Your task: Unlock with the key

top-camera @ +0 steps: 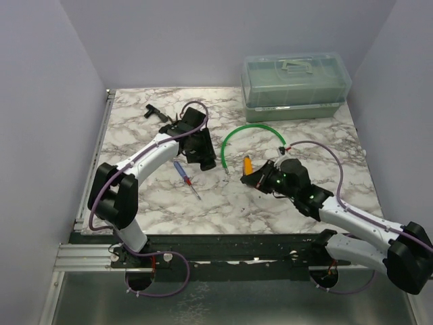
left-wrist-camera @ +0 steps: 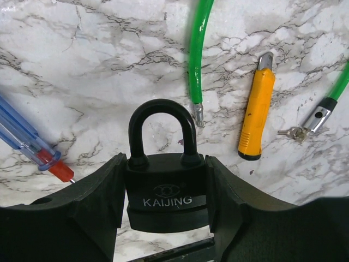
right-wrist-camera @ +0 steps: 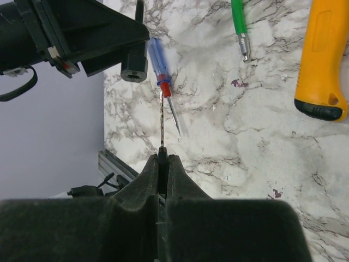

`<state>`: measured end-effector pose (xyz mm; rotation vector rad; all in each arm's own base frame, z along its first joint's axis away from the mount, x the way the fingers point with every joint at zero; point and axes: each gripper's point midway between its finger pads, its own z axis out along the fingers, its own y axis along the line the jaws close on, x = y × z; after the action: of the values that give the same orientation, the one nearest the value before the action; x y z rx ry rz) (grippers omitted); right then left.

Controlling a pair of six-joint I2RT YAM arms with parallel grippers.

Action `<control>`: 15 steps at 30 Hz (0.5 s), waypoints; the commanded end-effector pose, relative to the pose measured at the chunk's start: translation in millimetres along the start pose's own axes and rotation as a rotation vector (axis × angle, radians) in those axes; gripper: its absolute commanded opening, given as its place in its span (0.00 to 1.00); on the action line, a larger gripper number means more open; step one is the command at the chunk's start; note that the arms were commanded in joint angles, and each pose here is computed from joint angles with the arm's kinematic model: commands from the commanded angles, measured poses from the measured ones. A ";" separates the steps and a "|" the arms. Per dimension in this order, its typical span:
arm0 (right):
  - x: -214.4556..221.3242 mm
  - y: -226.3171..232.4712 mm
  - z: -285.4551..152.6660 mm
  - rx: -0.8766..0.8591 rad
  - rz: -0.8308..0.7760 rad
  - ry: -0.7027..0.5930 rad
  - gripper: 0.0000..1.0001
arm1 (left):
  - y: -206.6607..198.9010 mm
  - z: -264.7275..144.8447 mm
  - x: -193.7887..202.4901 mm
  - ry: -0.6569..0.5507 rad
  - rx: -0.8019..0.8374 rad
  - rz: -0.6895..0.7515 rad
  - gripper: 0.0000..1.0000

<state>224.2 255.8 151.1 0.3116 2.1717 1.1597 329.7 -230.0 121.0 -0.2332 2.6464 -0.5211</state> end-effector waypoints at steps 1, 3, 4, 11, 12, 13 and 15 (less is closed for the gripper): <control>-0.1 29.2 13.9 -0.099 -0.034 0.010 0.00 | -17.7 -10.2 -13.2 0.034 0.113 -0.151 0.00; 5.5 36.0 21.8 -0.118 -0.041 0.031 0.00 | -14.7 -9.6 -14.2 0.041 0.112 -0.170 0.00; 7.7 40.1 25.4 -0.127 -0.048 0.040 0.00 | -13.8 -9.3 -14.8 0.039 0.111 -0.175 0.00; 12.6 58.9 51.0 -0.159 -0.086 0.080 0.00 | -9.1 -7.5 -12.5 0.042 0.098 -0.198 0.00; 13.7 60.9 54.0 -0.162 -0.088 0.087 0.00 | -9.1 -7.6 -12.2 0.044 0.100 -0.200 0.00; 14.5 62.7 57.2 -0.166 -0.089 0.092 0.00 | -8.9 -7.6 -11.7 0.045 0.100 -0.201 0.00; 15.5 68.5 63.5 -0.174 -0.092 0.102 0.00 | -9.5 -8.6 -11.9 0.043 0.103 -0.201 0.00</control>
<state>242.1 324.7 157.3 0.1527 2.1795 1.2660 337.0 -223.2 122.2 -0.4619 2.6711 -0.6434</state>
